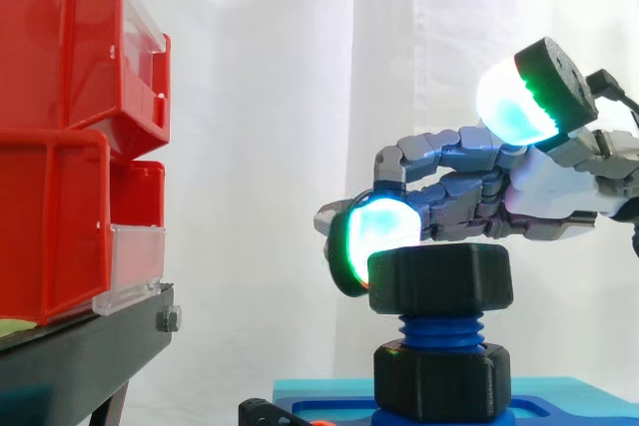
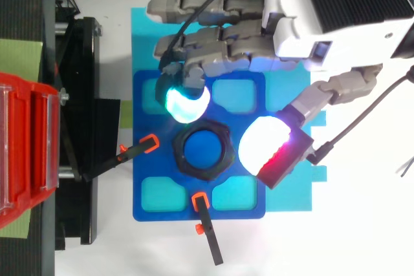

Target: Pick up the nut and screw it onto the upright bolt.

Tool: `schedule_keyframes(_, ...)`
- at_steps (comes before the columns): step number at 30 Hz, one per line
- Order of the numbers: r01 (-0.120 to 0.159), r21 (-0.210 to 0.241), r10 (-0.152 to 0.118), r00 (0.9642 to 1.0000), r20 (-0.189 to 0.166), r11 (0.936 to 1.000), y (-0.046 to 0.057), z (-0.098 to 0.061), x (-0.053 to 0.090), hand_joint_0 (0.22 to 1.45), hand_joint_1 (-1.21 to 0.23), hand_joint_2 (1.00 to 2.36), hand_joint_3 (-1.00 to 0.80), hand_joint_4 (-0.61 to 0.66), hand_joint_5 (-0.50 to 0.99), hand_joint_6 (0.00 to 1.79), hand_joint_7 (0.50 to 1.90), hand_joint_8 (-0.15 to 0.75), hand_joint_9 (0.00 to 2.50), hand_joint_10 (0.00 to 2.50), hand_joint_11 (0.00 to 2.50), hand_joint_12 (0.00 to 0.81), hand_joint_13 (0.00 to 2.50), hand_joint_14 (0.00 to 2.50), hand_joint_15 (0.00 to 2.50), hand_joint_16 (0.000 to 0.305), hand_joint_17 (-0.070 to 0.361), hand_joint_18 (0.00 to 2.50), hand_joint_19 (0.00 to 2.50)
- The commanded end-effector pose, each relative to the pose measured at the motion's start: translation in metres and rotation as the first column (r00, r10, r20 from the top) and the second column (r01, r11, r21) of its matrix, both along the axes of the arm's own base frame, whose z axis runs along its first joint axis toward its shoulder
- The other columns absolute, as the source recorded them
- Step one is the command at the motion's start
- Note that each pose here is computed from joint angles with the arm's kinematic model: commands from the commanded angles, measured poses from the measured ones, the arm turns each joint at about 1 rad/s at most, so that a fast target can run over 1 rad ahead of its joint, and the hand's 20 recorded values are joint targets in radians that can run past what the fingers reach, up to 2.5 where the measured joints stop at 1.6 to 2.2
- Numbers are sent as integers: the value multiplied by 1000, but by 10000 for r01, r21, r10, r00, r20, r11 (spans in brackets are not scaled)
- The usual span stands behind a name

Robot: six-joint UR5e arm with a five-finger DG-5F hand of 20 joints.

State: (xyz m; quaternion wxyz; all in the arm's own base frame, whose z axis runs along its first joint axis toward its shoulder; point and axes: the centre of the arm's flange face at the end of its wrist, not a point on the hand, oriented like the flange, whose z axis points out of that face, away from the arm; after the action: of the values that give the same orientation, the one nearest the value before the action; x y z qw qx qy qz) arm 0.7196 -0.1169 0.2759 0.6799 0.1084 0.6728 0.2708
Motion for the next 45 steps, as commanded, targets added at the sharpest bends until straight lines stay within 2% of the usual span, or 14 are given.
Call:
schedule_keyframes(1, 10, -3, -10, 10000, 5, 10000, -3, 0, -1, 478, -151, 1000, -500, 228, -34, 500, 1370, 273, 473, 0, 0, 277, 174, 0, 0, 32, 72, 0, 0)
schedule_keyframes(7, 27, -18, -26, 10000, 39, 10000, -5, 1, 0, 489, -203, 1000, -500, 195, -1, 570, 1268, 267, 674, 0, 0, 254, 310, 0, 0, 27, 60, 0, 0)
schedule_keyframes(11, 25, -4, -25, 10000, 66, 10000, -5, 1, 0, 500, -253, 1000, -500, 106, 35, 564, 1278, 232, 881, 0, 0, 215, 440, 0, 0, 20, 45, 131, 0)
schedule_keyframes(15, 25, -5, -25, 9999, 158, 10000, -5, 2, 1, 503, -262, 1000, -500, 84, 47, 553, 1301, 208, 990, 0, 0, 194, 499, 0, 0, 17, 38, 195, 0)
schedule_keyframes(19, 24, 8, -24, 9996, 277, 10000, -5, 3, 2, 499, -253, 1000, -500, 122, 40, 500, 1382, 230, 992, 0, 0, 204, 483, 0, 0, 17, 39, 179, 0)
schedule_keyframes(21, 24, 7, -24, 9993, 369, 10000, -5, 4, 2, 494, -240, 1000, -500, 160, 27, 501, 1349, 243, 982, 0, 0, 213, 477, 0, 0, 19, 43, 158, 0)
schedule_keyframes(24, 9, 4, -9, 9988, 492, 10000, -5, 8, 5, 485, -222, 1000, -500, 222, -46, 504, 1154, 264, 924, 0, 0, 241, 455, 0, 0, 23, 51, 128, 0)
schedule_keyframes(28, -128, -17, 129, 9979, 629, 9999, -3, 16, 7, 475, -217, 1000, -500, 240, -106, 504, 1027, 273, 836, 0, 0, 267, 416, 0, 0, 26, 59, 102, 0)
schedule_keyframes(33, -264, -47, 267, 9966, 781, 9996, -4, 21, 10, 457, -198, 1000, -500, 153, -194, 502, 712, 235, 510, 0, 0, 312, 215, 0, 0, 37, 84, 0, 0)
schedule_keyframes(38, -294, -56, 298, 9957, 873, 9996, -4, 24, 11, 448, -187, 1000, -500, 95, -227, 501, 599, 206, 285, 0, 0, 321, 80, 0, 0, 42, 94, 0, 0)
schedule_keyframes(42, -353, -74, 359, 9917, 1238, 9994, 1, 28, 15, 445, -161, 1000, -500, 79, -238, 501, 589, 198, 210, 0, 0, 320, 10, 0, 0, 43, 98, 0, 0)
schedule_keyframes(45, -412, -91, 420, 9900, 1344, 9991, 1, 28, 15, 444, -161, 1000, -500, 79, -237, 501, 588, 198, 202, 0, 0, 321, 4, 0, 0, 43, 98, 0, 0)
